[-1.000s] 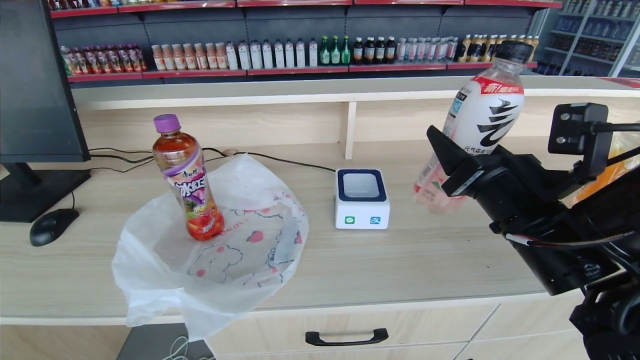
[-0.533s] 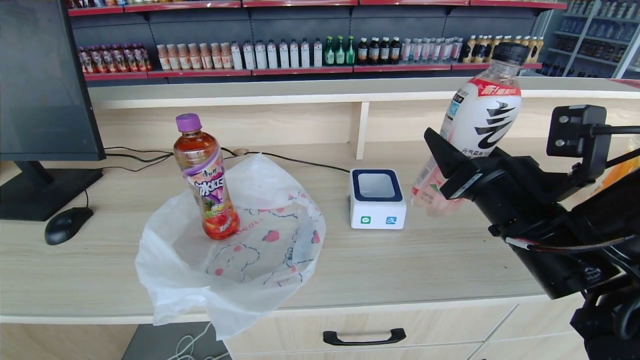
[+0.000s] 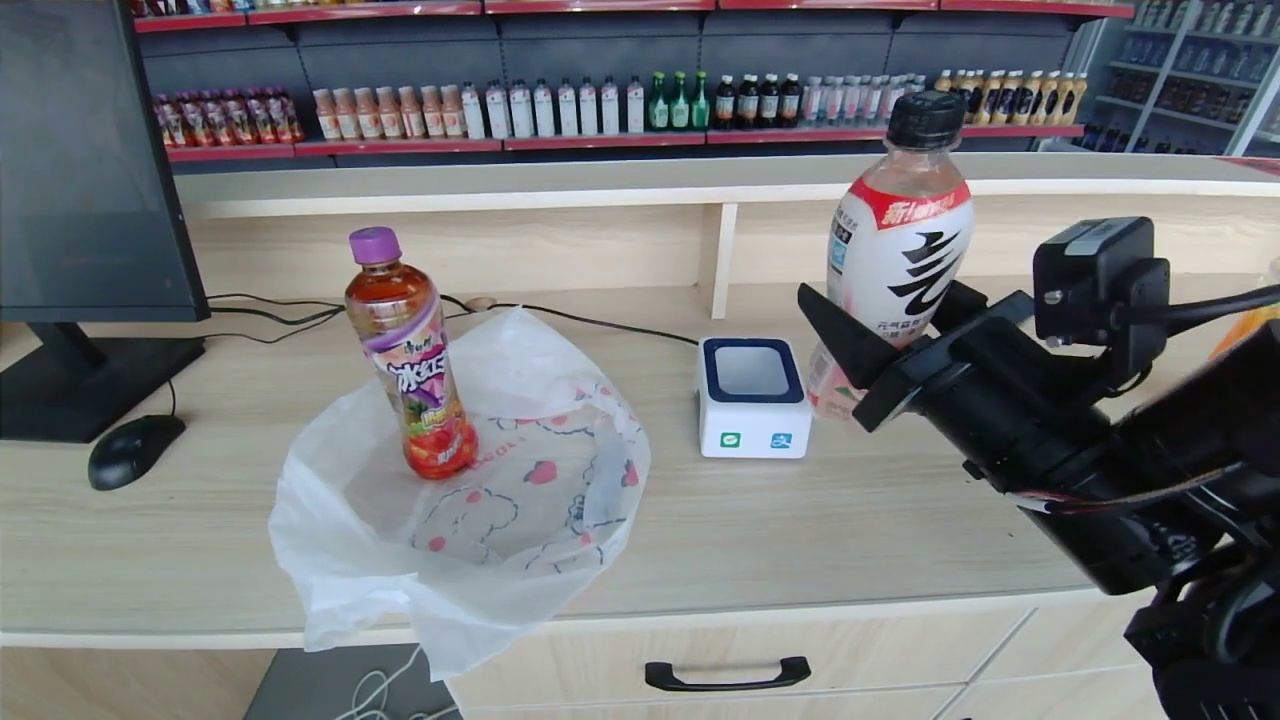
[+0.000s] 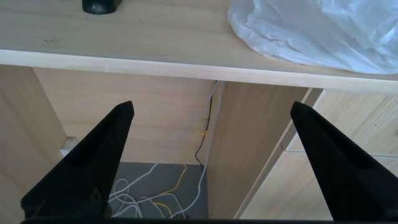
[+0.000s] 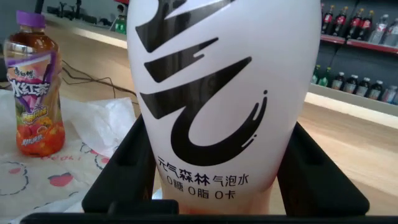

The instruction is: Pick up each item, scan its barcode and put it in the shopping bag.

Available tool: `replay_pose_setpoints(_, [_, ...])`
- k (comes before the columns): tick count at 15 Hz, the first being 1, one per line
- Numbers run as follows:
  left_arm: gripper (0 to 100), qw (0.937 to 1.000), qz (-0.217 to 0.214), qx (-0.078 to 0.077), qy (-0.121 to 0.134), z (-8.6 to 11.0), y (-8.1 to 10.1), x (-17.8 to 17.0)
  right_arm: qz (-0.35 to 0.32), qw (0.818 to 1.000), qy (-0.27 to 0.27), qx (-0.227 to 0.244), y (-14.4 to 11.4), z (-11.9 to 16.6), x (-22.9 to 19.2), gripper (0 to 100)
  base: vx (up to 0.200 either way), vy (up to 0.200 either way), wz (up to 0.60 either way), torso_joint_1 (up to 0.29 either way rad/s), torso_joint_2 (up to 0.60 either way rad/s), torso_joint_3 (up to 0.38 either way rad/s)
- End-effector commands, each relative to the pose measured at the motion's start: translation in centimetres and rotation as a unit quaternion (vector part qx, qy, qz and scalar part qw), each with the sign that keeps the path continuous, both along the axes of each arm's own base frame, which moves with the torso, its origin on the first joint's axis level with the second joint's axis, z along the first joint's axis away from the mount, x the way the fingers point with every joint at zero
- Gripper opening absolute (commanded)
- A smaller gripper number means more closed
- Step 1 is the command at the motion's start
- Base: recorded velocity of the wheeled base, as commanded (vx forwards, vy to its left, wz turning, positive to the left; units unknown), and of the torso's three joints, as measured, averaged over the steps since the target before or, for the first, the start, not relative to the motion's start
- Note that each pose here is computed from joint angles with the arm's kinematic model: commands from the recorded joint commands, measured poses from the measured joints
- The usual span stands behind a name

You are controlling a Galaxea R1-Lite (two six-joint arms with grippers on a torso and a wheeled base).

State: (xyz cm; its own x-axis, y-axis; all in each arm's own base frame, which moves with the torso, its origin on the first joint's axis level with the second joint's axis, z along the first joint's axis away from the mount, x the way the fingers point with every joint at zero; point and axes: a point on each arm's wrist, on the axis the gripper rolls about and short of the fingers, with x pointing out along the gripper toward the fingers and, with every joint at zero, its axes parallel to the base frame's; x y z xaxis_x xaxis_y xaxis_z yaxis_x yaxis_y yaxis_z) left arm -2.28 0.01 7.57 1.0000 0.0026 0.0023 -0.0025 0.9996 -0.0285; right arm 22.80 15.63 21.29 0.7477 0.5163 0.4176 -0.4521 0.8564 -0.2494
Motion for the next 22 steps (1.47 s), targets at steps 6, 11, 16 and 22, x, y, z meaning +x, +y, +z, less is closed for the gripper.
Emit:
replay_pose_setpoints(6, [100,1.0000,0.000,0.000,0.000,0.0,0.0,0.0,0.015,0.990,-0.054,-0.129,-0.7,-2.2,3.0,0,0.000,0.000,0.00,0.000,0.00,0.000])
replay_pose_setpoints(11, [100,1.0000,0.000,0.000,0.000,0.0,0.0,0.0,0.011,0.971,-0.115,-0.208,-3.7,-2.7,6.6,0,0.000,0.000,0.00,0.000,0.00,0.000])
replay_pose_setpoints(16, [100,1.0000,0.000,0.000,0.000,0.0,0.0,0.0,0.063,0.955,-0.181,-0.226,-2.0,-2.7,10.4,0,0.000,0.000,0.00,0.000,0.00,0.000])
replay_pose_setpoints(22, [100,1.0000,0.000,0.000,0.000,0.0,0.0,0.0,0.105,0.932,-0.247,-0.242,-0.8,-2.0,12.2,0,0.000,0.000,0.00,0.000,0.00,0.000])
